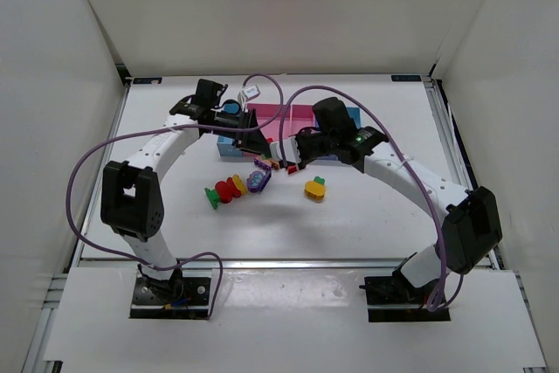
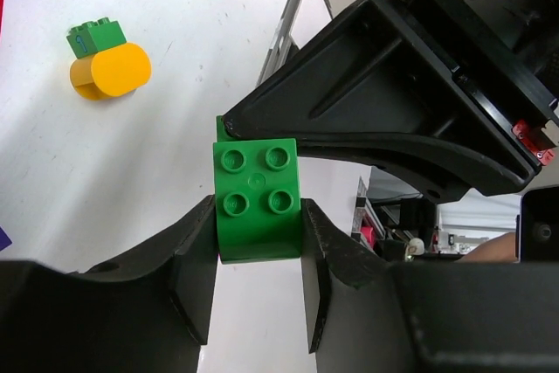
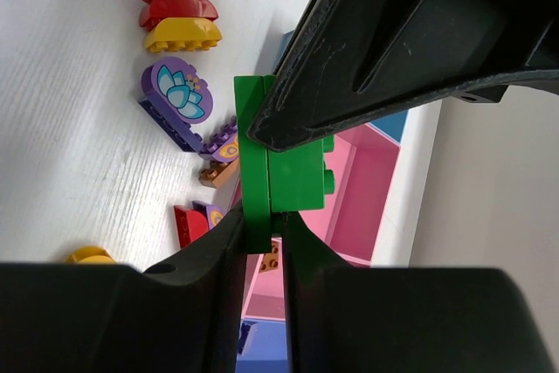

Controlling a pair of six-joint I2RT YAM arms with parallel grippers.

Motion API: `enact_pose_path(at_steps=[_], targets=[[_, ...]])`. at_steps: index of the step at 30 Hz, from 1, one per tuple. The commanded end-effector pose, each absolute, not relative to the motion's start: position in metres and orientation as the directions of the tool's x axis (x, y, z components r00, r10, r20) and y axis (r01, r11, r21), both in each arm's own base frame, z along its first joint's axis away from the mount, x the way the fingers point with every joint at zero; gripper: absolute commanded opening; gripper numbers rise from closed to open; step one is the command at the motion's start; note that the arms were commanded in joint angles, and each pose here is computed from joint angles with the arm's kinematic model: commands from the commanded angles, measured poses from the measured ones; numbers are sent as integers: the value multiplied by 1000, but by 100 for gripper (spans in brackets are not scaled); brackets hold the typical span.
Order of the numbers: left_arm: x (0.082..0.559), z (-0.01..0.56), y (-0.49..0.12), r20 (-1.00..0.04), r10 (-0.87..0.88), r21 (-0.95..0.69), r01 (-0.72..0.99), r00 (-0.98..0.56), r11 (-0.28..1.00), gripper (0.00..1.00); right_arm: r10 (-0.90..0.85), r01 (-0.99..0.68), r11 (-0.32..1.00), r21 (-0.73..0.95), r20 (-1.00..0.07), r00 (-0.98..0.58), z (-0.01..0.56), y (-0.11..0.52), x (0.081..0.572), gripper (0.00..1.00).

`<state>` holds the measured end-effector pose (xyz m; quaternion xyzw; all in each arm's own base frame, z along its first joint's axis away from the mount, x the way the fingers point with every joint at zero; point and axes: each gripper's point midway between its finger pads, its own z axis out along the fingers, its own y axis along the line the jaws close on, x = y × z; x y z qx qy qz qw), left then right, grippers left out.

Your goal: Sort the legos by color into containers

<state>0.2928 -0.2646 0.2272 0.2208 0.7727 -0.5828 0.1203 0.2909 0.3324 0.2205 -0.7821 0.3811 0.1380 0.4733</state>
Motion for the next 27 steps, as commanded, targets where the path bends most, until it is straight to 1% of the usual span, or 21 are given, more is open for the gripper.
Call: enact_pose_path(at_steps=[1, 5, 12, 13, 14, 15, 16, 17, 20, 22, 24, 25, 26, 27], targets=[[289, 252, -270, -514, 212, -822, 548, -831, 154, 35, -413, -698, -275, -661, -575, 706, 235, 343, 284, 11], [292, 259, -270, -552, 210, -797, 584, -807, 153, 27, -403, -703, -297, -646, -583, 705, 231, 339, 273, 10], [322, 275, -266, -612, 162, -750, 633, -774, 193, 22, -380, -708, -369, -602, -597, 706, 210, 328, 238, 10], [328, 279, -266, -633, 148, -735, 650, -760, 190, 22, -378, -707, -377, -599, -597, 707, 208, 327, 235, 10], [334, 282, -262, -617, 124, -752, 629, -777, 197, 20, -381, -709, -389, -589, -598, 706, 202, 324, 231, 10], [343, 287, -261, -644, 97, -736, 649, -759, 193, 20, -381, -708, -389, -590, -596, 706, 202, 322, 229, 10], [352, 289, -254, -641, 62, -743, 639, -765, 200, 18, -386, -712, -395, -581, -598, 702, 198, 319, 226, 10], [355, 293, -251, -591, 26, -786, 584, -806, 203, 18, -386, -712, -395, -580, -599, 702, 198, 319, 225, 10], [366, 295, -243, -614, -40, -774, 593, -788, 222, 13, -401, -723, -399, -565, -601, 691, 194, 313, 221, 10], [367, 296, -242, -632, -48, -759, 606, -773, 239, 12, -431, -742, -383, -550, -604, 670, 193, 308, 221, 10], [368, 297, -241, -643, -63, -747, 608, -763, 269, 12, -491, -781, -324, -534, -611, 621, 192, 300, 234, 10], [370, 297, -240, -655, -74, -735, 613, -752, 289, 12, -533, -834, -258, -488, -648, 544, 191, 298, 239, 10], [371, 296, -239, -663, -81, -727, 614, -744, 309, 12, -565, -861, -200, -468, -663, 491, 192, 294, 246, 10], [375, 297, -233, -696, -97, -687, 622, -711, 375, 12, -601, -885, -116, -450, -678, 424, 195, 286, 261, 10]])
